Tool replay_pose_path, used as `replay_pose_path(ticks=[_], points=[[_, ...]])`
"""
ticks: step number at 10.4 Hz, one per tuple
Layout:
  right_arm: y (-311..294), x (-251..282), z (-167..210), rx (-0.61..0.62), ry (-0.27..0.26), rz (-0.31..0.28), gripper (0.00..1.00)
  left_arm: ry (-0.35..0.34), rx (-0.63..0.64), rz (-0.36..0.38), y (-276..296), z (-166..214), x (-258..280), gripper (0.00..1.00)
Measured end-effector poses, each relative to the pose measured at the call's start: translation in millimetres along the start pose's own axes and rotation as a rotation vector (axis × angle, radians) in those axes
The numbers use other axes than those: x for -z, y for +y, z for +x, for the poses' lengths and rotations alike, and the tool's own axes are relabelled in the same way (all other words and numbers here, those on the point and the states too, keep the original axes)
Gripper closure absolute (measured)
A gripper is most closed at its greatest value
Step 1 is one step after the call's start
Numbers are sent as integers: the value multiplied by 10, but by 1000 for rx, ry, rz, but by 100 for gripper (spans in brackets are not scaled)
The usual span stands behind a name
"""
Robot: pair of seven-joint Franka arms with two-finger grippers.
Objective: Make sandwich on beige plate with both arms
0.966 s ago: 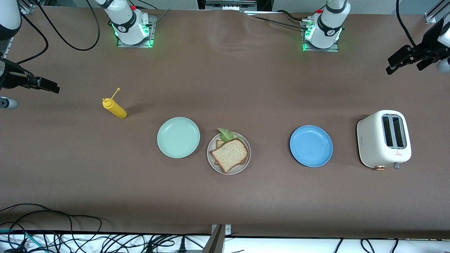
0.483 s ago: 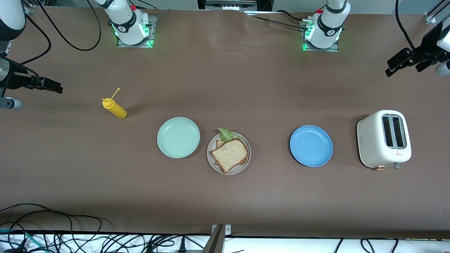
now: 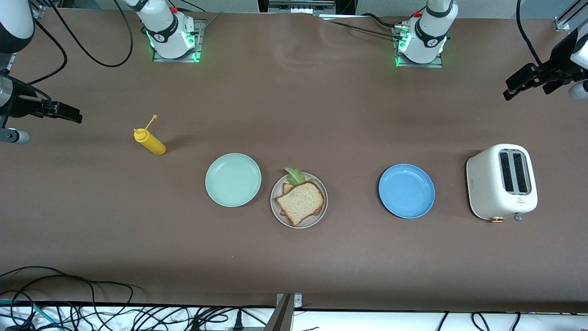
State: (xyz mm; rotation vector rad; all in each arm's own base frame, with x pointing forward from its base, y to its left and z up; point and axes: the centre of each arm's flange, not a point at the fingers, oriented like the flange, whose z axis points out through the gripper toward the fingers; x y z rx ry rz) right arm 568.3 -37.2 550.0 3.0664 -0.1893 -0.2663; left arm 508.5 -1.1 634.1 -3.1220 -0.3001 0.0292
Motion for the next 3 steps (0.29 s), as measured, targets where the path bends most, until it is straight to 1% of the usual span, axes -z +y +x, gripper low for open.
replay_pose_path(ticks=[3], points=[[14, -2, 2, -3, 0, 0, 0, -1, 1, 0, -2, 1, -2, 0]])
